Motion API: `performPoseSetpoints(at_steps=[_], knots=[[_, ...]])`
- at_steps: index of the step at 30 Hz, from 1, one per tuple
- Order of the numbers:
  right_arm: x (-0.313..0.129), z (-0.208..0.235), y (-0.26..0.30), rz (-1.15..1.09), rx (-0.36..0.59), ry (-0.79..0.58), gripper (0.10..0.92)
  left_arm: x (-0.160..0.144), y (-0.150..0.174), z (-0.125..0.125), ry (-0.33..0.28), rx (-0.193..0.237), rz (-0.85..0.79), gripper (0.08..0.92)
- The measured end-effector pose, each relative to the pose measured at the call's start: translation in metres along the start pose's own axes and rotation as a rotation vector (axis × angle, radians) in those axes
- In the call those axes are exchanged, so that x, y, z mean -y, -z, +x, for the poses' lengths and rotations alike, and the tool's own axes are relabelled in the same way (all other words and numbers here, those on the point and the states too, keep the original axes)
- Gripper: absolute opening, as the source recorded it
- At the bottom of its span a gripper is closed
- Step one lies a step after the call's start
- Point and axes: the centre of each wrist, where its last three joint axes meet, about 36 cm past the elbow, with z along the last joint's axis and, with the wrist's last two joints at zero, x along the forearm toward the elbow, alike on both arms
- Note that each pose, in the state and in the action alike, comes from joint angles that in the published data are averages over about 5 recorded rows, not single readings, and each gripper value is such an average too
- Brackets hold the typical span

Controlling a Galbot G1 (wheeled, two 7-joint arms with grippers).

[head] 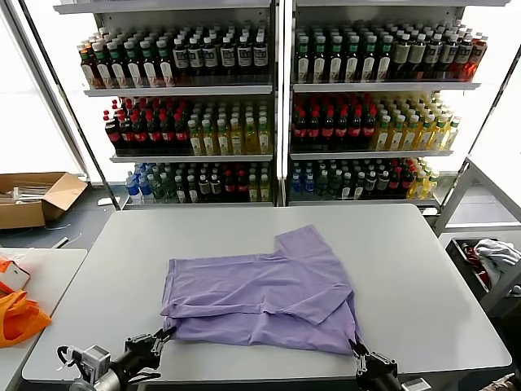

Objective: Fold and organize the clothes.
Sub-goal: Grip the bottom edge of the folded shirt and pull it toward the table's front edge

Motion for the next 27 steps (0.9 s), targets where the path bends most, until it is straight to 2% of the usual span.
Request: performPoseSetpoints(at_steps=[9, 12, 20, 27], knots=[[-0.001, 0.01, 0.003, 0.026, -0.009, 0.024, 0.106, 0.011, -0.01, 0.033, 0.041, -0.047, 0.03, 0.088], [-0.001, 0.012, 0.005, 0.034, -0.009, 0.027, 0.141, 0.014, -0.011, 0.039, 0.049, -0.056, 0.037, 0.109], [0.006, 0.012, 0.013, 0.055, 0.021, 0.02, 0.37, 0.008, -0.002, 0.048, 0.084, -0.046, 0.026, 0.324], [0.023, 0.001, 0.027, 0.087, 0.086, 0.007, 0.569, -0.01, 0.007, 0.053, 0.126, -0.025, 0.009, 0.523]])
